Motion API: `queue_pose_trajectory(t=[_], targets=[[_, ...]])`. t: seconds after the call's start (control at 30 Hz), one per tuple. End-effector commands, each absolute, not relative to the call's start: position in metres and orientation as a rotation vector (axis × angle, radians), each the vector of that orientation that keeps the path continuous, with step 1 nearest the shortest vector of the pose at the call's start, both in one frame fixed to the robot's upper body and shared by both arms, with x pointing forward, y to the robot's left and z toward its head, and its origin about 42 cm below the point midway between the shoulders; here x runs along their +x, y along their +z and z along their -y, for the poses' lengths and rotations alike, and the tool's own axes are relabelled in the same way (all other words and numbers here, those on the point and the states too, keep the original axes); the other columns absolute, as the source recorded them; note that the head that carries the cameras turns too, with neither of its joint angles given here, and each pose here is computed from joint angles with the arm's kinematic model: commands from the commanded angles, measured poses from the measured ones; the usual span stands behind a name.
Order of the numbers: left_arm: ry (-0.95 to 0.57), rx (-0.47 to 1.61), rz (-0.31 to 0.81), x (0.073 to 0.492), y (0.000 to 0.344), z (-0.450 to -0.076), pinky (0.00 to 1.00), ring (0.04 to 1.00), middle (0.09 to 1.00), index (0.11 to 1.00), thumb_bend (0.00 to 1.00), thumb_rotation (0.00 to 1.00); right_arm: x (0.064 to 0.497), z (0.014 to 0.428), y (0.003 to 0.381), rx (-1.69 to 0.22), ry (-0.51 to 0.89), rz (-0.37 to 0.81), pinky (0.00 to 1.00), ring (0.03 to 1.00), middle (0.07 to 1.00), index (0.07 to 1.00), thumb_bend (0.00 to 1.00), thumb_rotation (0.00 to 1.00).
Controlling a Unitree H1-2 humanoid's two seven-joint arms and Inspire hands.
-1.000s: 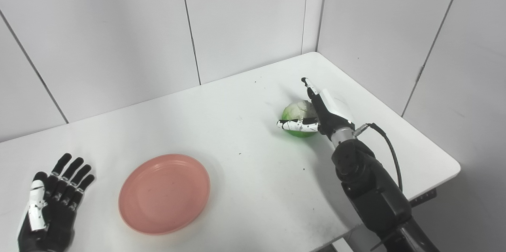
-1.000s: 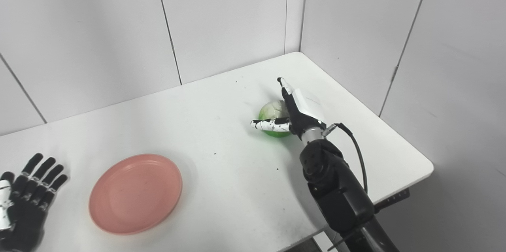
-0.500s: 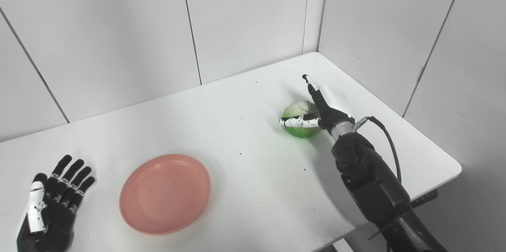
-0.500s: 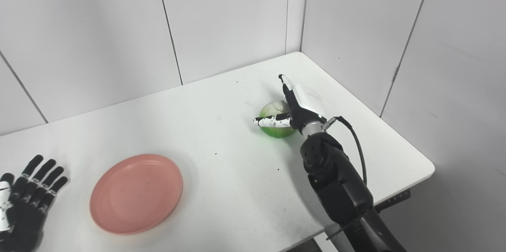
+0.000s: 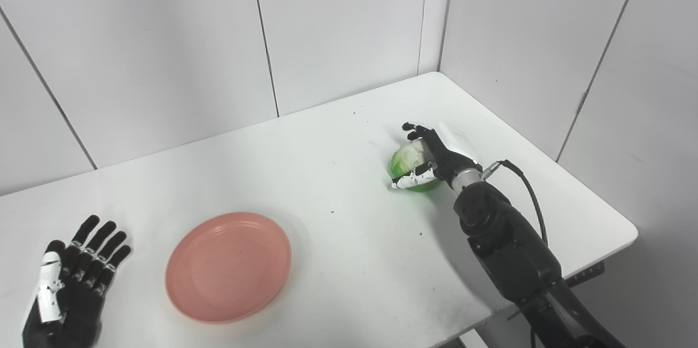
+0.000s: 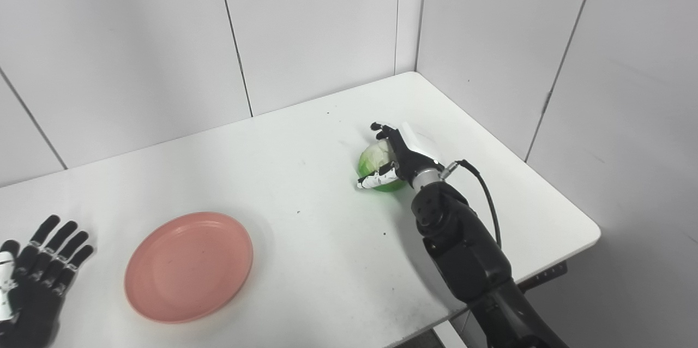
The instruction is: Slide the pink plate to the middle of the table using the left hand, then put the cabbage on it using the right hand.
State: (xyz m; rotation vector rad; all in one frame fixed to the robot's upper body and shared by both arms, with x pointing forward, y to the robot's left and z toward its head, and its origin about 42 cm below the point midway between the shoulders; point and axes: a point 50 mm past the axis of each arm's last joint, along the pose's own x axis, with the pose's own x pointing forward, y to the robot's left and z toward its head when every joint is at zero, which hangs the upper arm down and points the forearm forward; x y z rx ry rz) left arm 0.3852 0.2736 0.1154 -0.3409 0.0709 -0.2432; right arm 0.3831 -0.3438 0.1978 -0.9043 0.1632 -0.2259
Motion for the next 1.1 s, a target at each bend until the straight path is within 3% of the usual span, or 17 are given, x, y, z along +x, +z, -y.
queue_pose_trajectory(t=[0.0,0.07,0.13,0.17,0.2,0.23,0.27,0.33,1.07], targets=[[-0.224,-0.34,-0.203,0.37,0.09,-0.28,0.88,0.864,0.87,0.859,0.41,1.0,0.391,0.346,0.213,-0.941,-0.22,-0.121,0.71,0.755,0.775,0.794,1.0,0.08],[-0.229,-0.34,-0.202,0.37,0.09,-0.28,0.88,0.865,0.871,0.859,0.41,1.0,0.391,0.347,0.212,-0.971,-0.217,-0.125,0.7,0.754,0.777,0.796,1.0,0.07],[-0.228,-0.342,-0.202,0.37,0.091,-0.28,0.88,0.866,0.87,0.859,0.41,1.0,0.391,0.347,0.211,-1.014,-0.23,-0.112,0.63,0.676,0.71,0.73,0.95,0.02],[-0.229,-0.342,-0.203,0.37,0.091,-0.28,0.87,0.865,0.869,0.857,0.41,1.0,0.391,0.348,0.211,-1.038,-0.243,-0.098,0.54,0.586,0.632,0.652,0.88,0.01],[-0.228,-0.342,-0.203,0.369,0.091,-0.279,0.87,0.865,0.869,0.857,0.41,1.0,0.391,0.348,0.211,-1.056,-0.256,-0.087,0.53,0.576,0.623,0.642,0.87,0.01],[-0.229,-0.342,-0.203,0.369,0.091,-0.279,0.87,0.865,0.869,0.856,0.41,1.0,0.391,0.348,0.21,-1.074,-0.27,-0.08,0.5,0.541,0.552,0.577,0.7,0.0],[-0.233,-0.341,-0.202,0.37,0.091,-0.28,0.87,0.865,0.869,0.858,0.41,1.0,0.392,0.348,0.209,-1.093,-0.287,-0.073,0.48,0.479,0.527,0.546,0.61,0.0],[-0.232,-0.337,-0.201,0.37,0.091,-0.28,0.87,0.866,0.869,0.859,0.42,1.0,0.393,0.349,0.208,-1.124,-0.312,-0.062,0.48,0.427,0.52,0.493,0.53,0.0],[-0.239,-0.324,-0.193,0.369,0.091,-0.272,0.87,0.854,0.857,0.849,0.43,1.0,0.385,0.348,0.221,-1.115,-0.38,-0.011,0.4,0.394,0.511,0.504,0.52,0.0]])
